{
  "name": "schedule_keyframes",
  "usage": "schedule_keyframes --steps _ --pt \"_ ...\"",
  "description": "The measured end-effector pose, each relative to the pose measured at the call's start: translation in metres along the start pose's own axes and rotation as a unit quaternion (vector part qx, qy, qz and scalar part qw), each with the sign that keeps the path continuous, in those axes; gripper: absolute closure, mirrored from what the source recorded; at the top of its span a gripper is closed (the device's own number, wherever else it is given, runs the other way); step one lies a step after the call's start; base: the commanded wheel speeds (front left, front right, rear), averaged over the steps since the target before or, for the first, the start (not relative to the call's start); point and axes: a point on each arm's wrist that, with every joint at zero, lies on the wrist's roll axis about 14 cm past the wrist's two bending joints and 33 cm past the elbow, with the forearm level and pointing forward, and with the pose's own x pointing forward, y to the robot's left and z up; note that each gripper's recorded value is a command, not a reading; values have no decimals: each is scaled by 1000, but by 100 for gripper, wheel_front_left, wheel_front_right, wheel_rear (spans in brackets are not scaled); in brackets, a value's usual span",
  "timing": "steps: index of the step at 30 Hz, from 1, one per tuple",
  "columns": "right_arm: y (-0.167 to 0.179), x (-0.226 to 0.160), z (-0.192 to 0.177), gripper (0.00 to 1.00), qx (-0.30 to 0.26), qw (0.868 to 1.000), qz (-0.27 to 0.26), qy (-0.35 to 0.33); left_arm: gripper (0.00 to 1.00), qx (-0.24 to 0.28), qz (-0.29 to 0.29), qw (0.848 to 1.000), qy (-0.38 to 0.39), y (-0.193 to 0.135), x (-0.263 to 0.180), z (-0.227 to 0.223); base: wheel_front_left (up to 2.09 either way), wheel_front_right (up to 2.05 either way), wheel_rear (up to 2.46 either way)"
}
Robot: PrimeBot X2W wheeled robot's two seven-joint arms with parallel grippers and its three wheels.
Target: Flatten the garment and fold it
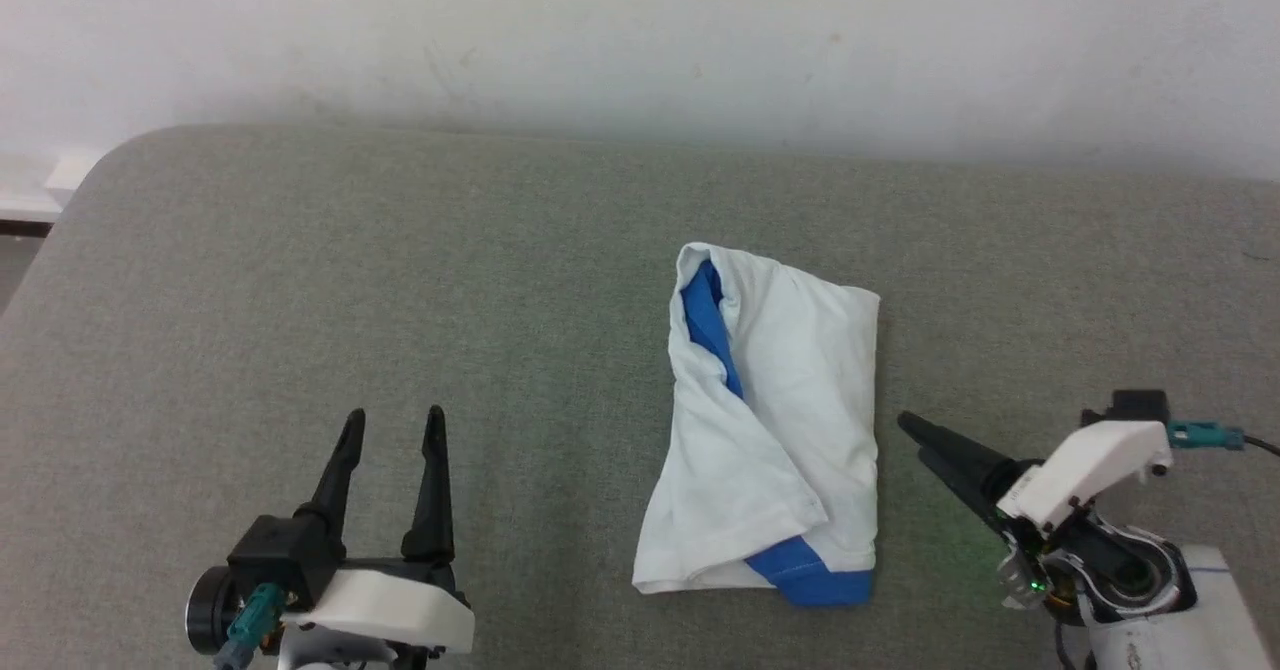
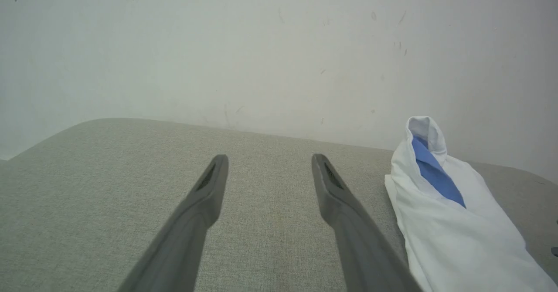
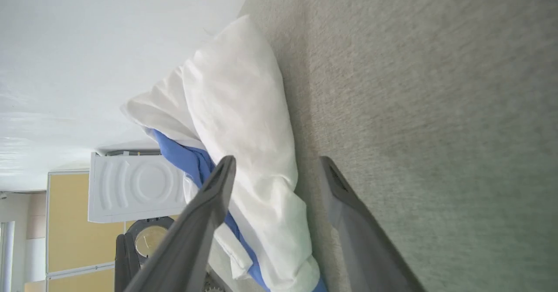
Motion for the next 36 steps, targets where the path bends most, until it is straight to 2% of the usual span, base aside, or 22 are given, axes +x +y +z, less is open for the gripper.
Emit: schedule_keyframes --steps 7,8,9,10,15,18,20,23,26,28,32,36 --pt "19 39 -40 0 0 996 10 90 0 -2 18 1000 8 10 -4 -4 0 0 0" --pt "19 42 -44 51 -3 995 7 99 0 -1 19 1000 7 11 -3 -3 0 0 0" --pt "19 45 -48 93 -5 994 4 107 0 -1 21 1000 6 12 -3 -3 0 0 0" --pt "19 47 -50 100 -8 994 3 109 0 0 22 1000 5 13 -3 -3 0 0 0" --pt "24 51 -50 100 -44 993 2 110 0 1 26 1000 6 15 -3 -3 0 0 0" --pt "28 47 -42 100 -110 988 1 103 0 -1 21 1000 4 12 -1 -2 0 0 0" --pt "33 42 -35 100 -178 979 0 98 0 -3 15 1000 2 8 1 -1 0 0 0" --pt "37 32 -25 100 -288 953 -4 91 0 -5 4 1000 1 1 4 -1 0 0 0" --pt "37 17 -17 100 -368 926 -12 89 0 -7 -9 1000 -1 -8 9 -1 0 0 0" --pt "28 3 -6 100 -425 900 -33 87 0 -10 -20 1000 -2 -15 13 -1 0 0 0" --pt "3 -29 22 100 -481 869 -87 79 0 -15 -46 999 -2 -35 23 -2 0 0 0" --pt "-32 -70 57 100 -513 839 -167 70 0 -21 -81 997 -3 -60 33 -4 0 0 0"
